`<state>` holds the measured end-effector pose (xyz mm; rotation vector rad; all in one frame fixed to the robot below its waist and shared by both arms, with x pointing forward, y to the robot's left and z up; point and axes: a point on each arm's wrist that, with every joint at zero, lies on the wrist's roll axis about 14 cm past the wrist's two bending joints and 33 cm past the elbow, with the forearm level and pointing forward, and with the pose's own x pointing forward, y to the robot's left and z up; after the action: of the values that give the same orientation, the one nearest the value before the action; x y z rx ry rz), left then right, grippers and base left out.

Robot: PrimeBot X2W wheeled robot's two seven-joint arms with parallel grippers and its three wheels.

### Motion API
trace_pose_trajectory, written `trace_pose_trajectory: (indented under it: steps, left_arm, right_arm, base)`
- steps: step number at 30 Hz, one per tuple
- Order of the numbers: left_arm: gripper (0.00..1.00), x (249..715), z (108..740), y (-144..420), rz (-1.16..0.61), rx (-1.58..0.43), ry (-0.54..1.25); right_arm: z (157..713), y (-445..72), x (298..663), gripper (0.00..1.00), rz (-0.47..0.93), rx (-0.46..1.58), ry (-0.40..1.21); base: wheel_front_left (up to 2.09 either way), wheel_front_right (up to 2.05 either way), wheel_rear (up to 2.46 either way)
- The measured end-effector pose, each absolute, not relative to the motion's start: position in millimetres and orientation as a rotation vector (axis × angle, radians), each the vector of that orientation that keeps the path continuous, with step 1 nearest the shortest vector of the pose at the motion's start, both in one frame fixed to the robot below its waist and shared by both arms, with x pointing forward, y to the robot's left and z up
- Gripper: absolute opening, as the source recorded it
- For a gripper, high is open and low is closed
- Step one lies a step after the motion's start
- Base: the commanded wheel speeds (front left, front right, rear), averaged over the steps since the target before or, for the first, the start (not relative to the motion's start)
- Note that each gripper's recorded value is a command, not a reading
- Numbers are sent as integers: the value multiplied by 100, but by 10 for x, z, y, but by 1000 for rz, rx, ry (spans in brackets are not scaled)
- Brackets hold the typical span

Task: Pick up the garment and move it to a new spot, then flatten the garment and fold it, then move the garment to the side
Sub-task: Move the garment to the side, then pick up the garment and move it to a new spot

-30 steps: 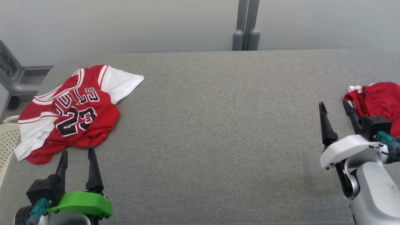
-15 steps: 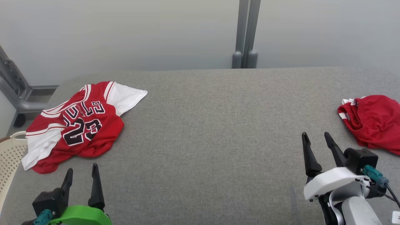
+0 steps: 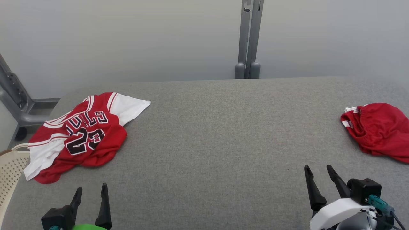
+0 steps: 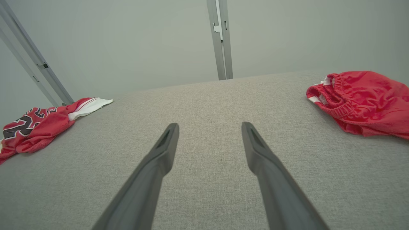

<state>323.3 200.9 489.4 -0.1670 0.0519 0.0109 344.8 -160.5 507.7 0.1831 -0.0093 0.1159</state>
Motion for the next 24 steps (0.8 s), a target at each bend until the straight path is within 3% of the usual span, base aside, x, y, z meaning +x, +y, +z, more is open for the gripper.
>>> trace_pose_trajectory:
  steps: [24]
  left_arm:
    - [100,3183,4789,2057,41,-172,88]
  right_arm:
    - [5037,-1576,3463,100,126,169,11]
  base:
    - [0,0,0]
